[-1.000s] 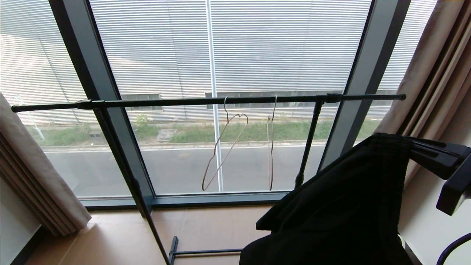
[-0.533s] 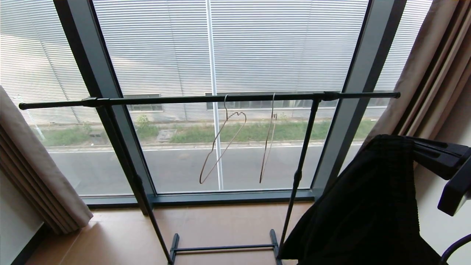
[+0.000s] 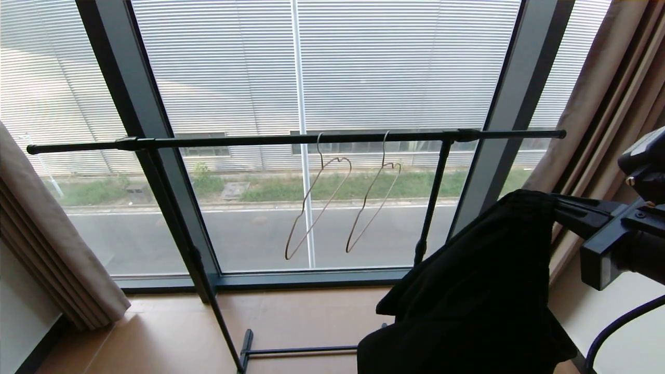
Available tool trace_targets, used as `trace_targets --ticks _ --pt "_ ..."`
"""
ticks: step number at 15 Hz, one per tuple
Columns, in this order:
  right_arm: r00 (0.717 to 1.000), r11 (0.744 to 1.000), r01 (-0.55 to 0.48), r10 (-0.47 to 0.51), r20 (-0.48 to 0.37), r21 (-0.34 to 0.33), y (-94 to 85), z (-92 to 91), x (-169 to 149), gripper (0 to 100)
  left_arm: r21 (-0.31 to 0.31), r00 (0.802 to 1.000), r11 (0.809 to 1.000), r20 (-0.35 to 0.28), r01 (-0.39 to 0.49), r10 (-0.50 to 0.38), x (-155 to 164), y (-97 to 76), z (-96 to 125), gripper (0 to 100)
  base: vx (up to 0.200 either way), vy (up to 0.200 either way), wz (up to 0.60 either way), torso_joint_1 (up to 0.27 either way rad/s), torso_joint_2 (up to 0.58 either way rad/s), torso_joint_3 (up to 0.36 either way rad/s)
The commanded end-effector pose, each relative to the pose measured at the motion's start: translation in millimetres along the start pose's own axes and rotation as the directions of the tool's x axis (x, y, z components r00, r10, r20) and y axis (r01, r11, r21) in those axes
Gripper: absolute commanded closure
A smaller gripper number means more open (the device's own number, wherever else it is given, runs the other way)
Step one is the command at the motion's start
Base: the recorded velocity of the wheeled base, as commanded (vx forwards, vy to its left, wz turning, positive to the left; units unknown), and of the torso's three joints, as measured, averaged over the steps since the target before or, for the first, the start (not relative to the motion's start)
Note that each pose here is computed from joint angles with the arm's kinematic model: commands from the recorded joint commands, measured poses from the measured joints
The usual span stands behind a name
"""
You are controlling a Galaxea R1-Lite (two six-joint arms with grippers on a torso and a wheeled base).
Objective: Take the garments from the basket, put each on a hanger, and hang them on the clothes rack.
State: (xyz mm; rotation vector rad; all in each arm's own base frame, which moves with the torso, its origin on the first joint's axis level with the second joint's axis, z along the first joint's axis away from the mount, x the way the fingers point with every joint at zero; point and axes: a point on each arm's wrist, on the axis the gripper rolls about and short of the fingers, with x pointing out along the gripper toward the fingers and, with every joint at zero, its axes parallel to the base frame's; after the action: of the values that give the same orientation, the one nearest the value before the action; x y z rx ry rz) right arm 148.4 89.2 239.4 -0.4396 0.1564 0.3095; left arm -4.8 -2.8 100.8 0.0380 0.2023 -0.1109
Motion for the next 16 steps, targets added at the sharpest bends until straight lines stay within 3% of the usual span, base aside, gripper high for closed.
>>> trace_targets --ticks 1,3,5,8,10,13,16 --pt "0.998 0.997 -0.06 0.062 -0.033 0.051 11.9 9.0 12.7 100 -0.037 0.984 0.998 -0.171 0.043 -0.049 29.5 5.0 42.3 0 0.0 0.0 0.0 0.0 0.0 0.0" --pt "0.992 0.987 -0.077 0.09 -0.084 0.143 21.2 22.9 12.8 100 -0.04 0.97 0.995 -0.224 0.093 -0.099 45.7 5.2 59.2 0 0.0 0.0 0.0 0.0 0.0 0.0" --pt "0.99 0.983 -0.04 0.064 -0.129 0.178 32.1 32.4 18.2 100 -0.041 0.945 0.983 -0.271 0.178 -0.182 57.9 0.1 64.9 0 0.0 0.0 0.0 0.0 0.0 0.0" --pt "0.985 0.976 0.032 0.005 -0.173 0.213 55.4 42.3 42.3 100 -0.094 0.91 0.962 -0.315 0.255 -0.271 80.1 -12.3 80.3 0 0.0 0.0 0.0 0.0 0.0 0.0" --pt "0.983 0.966 0.08 -0.036 -0.181 0.244 67.0 51.2 56.9 100 -0.1 0.892 0.958 -0.351 0.268 -0.286 101.8 -26.7 88.8 0 0.0 0.0 0.0 0.0 0.0 0.0" --pt "0.986 0.956 0.078 -0.033 -0.161 0.282 73.9 64.0 67.8 100 -0.066 0.879 0.941 -0.342 0.331 -0.333 126.0 -53.3 97.2 0 0.0 0.0 0.0 0.0 0.0 0.0" --pt "0.985 0.949 0.108 -0.063 -0.158 0.297 83.4 72.0 78.0 100 -0.063 0.827 0.888 -0.339 0.456 -0.449 144.9 -95.1 105.6 0 0.0 0.0 0.0 0.0 0.0 0.0"
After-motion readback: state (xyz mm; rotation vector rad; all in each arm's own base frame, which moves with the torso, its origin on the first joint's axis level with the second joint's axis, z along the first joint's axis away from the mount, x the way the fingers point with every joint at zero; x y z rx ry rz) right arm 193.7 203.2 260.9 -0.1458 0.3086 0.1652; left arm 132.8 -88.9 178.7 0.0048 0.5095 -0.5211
